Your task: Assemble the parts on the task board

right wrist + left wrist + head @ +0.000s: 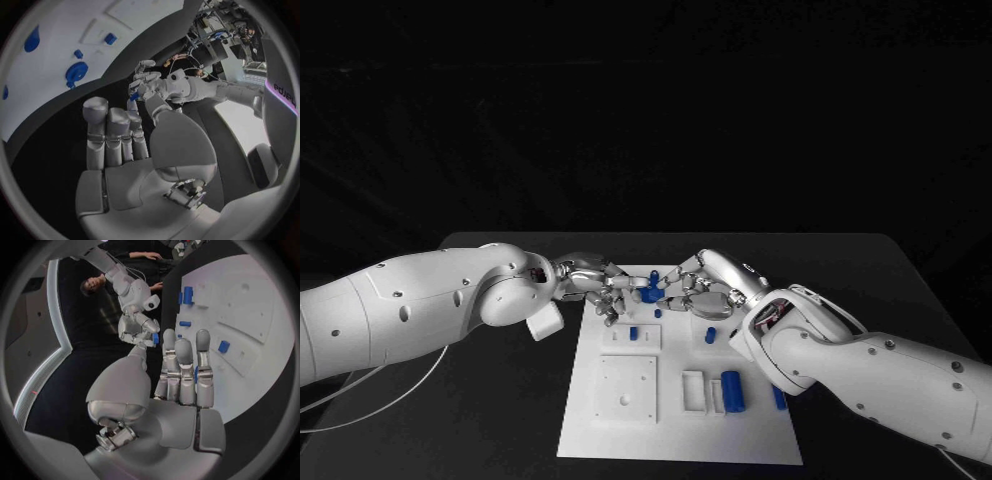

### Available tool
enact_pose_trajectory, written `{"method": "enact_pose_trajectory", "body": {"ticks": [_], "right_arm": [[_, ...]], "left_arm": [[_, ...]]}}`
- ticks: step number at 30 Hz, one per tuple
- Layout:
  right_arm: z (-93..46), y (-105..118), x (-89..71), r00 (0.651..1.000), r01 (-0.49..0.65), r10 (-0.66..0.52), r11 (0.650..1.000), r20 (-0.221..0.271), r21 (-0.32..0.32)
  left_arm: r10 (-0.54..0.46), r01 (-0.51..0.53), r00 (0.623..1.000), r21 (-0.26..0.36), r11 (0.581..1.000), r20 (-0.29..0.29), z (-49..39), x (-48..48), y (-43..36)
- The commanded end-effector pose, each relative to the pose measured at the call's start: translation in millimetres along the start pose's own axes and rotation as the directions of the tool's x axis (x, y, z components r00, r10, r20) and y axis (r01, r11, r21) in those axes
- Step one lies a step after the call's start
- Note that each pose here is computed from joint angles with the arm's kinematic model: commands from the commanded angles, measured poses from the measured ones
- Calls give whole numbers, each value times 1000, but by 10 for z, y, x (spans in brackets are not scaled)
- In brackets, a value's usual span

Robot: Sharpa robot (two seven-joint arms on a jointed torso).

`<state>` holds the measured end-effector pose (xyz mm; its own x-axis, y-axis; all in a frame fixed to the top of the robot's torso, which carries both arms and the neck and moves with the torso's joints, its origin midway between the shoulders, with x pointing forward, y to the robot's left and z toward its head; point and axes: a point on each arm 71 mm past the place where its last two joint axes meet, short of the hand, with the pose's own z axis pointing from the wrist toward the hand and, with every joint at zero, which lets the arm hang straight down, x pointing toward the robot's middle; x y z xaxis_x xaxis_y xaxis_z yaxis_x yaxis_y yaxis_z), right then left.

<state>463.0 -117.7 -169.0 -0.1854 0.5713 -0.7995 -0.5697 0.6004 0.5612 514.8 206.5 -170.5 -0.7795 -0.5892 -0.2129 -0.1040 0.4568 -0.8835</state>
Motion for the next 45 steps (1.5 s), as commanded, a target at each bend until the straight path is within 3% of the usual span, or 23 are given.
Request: {"method": "enact_pose_trajectory", "body": {"ticks": [1, 17, 45], "right_arm": [[5, 4, 14, 1000, -29, 29, 999, -5, 13], [45, 41, 29, 999, -39, 38, 999, 23, 9], [66, 58, 88, 999, -34, 34, 999, 0, 4]], "left_arm": [[18, -18, 1000, 26, 999, 4, 14, 17, -31], [23, -23, 999, 36, 999, -26, 54, 84, -66], [-11, 14, 999, 59, 998, -53, 76, 103, -94]]}}
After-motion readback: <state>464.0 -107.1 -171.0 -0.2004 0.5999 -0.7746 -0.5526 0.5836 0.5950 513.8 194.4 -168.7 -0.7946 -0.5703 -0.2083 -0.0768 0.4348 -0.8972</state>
